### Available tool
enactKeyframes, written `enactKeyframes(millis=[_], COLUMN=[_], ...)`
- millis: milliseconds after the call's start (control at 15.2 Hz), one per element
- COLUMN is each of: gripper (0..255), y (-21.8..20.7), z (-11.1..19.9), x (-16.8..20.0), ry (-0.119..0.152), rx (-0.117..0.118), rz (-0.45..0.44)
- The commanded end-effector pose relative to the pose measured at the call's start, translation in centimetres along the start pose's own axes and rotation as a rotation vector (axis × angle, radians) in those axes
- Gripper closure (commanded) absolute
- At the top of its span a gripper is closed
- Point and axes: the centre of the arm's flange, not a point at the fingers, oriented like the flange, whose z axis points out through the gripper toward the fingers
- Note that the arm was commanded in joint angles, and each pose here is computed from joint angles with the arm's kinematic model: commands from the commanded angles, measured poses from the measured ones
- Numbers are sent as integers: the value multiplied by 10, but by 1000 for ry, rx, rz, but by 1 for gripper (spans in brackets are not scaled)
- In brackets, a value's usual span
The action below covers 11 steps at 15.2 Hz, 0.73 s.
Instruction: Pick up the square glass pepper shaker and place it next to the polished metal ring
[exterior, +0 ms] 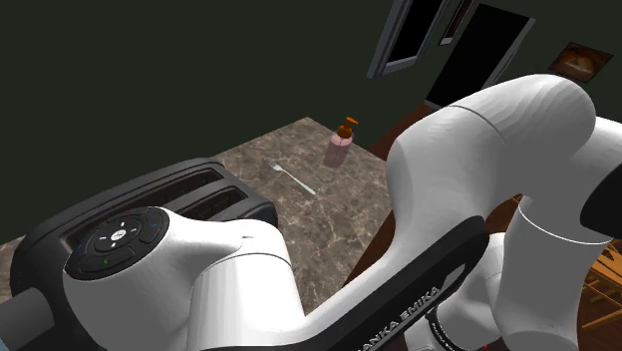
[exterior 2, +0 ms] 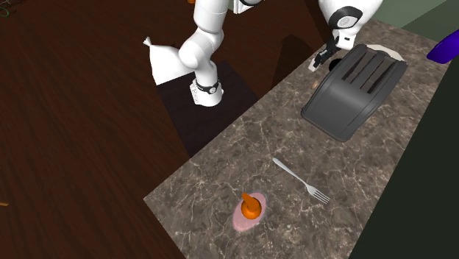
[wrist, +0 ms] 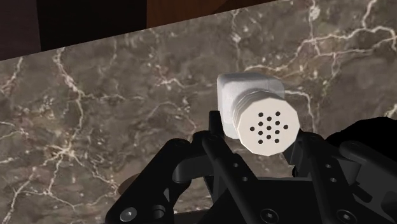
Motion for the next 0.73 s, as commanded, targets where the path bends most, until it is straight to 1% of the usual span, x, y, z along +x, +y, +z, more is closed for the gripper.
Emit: enactKeyframes(millis=[0, 66, 396, 660], gripper=[255, 0, 0, 0], y=[0, 0, 0, 0], z=[0, 0, 0, -50], x=[0, 0, 0, 0], ry=[0, 0, 0, 0], rx=[0, 0, 0, 0], rz=[0, 0, 0, 0])
